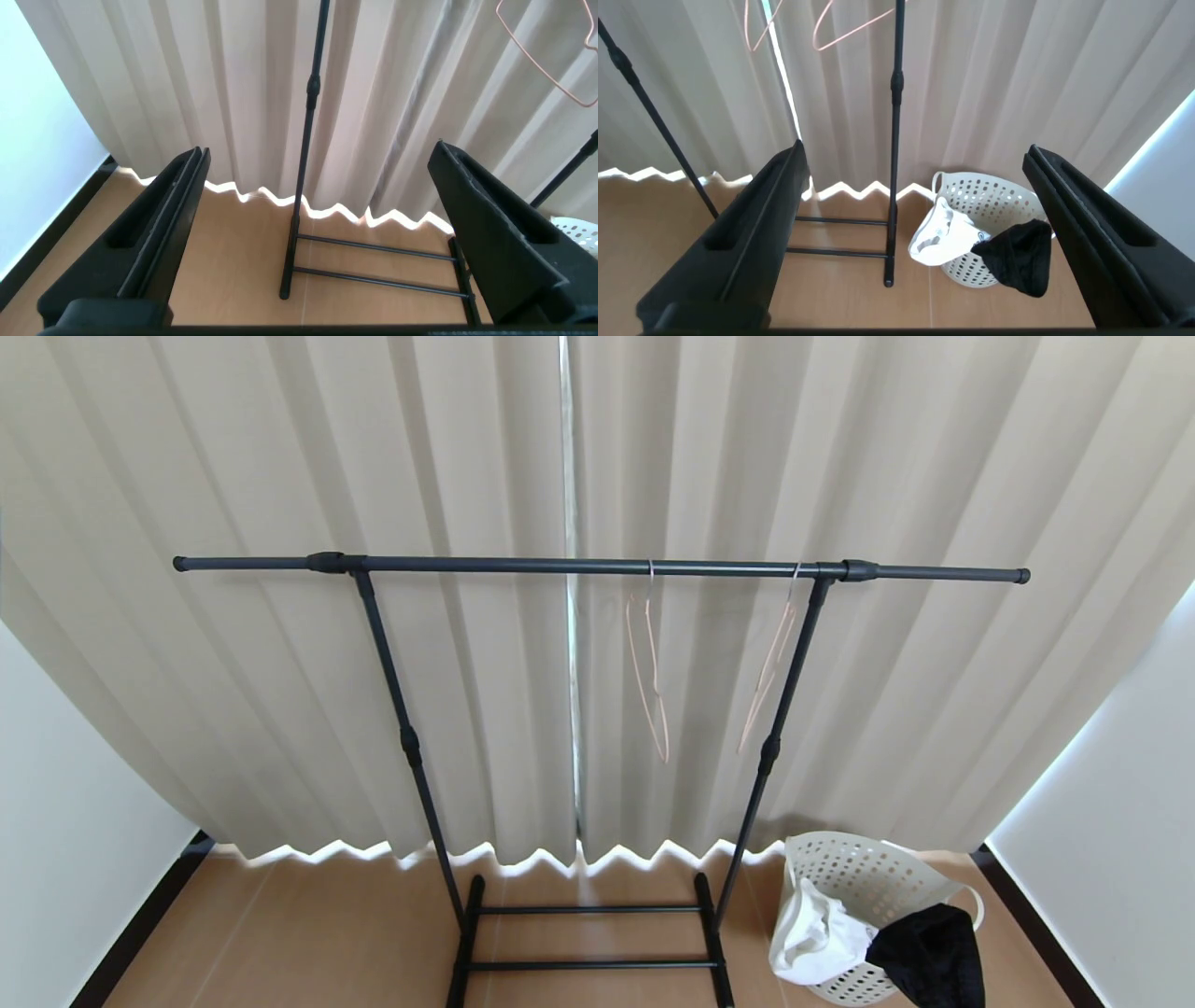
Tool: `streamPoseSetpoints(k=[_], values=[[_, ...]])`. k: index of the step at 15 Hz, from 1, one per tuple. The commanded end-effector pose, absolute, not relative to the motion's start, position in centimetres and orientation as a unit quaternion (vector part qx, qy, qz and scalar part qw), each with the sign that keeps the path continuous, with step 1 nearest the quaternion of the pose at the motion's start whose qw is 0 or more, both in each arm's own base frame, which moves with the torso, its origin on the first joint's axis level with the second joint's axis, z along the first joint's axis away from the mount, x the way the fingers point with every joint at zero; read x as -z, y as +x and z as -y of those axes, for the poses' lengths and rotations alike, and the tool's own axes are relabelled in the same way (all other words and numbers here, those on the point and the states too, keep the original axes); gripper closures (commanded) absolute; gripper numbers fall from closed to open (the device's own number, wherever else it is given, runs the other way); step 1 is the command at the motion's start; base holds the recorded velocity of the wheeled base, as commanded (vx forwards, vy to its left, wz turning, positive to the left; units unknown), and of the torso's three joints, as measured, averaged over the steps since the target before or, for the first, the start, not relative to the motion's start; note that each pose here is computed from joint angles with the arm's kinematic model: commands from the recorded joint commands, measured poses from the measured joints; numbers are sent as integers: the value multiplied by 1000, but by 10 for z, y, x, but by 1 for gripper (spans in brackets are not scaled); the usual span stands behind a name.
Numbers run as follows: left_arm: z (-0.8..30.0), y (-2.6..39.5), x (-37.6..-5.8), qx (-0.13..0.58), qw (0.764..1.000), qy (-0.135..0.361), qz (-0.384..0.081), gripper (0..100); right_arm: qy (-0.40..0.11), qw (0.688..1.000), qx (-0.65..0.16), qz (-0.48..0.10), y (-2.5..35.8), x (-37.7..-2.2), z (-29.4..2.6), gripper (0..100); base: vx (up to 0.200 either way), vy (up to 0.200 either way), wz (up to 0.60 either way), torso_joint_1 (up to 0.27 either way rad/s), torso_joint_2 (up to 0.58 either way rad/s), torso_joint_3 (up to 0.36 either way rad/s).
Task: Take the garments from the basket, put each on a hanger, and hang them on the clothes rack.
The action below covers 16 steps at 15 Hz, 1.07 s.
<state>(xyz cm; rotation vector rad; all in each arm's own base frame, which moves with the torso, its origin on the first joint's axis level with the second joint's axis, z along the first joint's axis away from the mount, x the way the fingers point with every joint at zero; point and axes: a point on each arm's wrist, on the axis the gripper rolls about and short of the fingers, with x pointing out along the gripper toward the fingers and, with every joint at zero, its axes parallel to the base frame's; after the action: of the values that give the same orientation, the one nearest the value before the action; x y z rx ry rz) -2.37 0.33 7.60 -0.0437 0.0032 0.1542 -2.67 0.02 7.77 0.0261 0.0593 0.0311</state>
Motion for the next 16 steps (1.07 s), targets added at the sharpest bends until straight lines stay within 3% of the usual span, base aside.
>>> streamPoseSetpoints(k=[1,11,16], values=[[-3,-24,-76,-77,997,-22,-2,0,13,999,-16,-29,-27,-78,0,0,0,0,0,0,0,0],[-3,-24,-76,-76,997,-21,-2,0,13,999,-18,-29,-27,-78,0,0,0,0,0,0,0,0],[-3,-24,-76,-76,997,-23,-3,0,14,999,-18,-29,-27,-78,0,0,0,0,0,-80,184,96]])
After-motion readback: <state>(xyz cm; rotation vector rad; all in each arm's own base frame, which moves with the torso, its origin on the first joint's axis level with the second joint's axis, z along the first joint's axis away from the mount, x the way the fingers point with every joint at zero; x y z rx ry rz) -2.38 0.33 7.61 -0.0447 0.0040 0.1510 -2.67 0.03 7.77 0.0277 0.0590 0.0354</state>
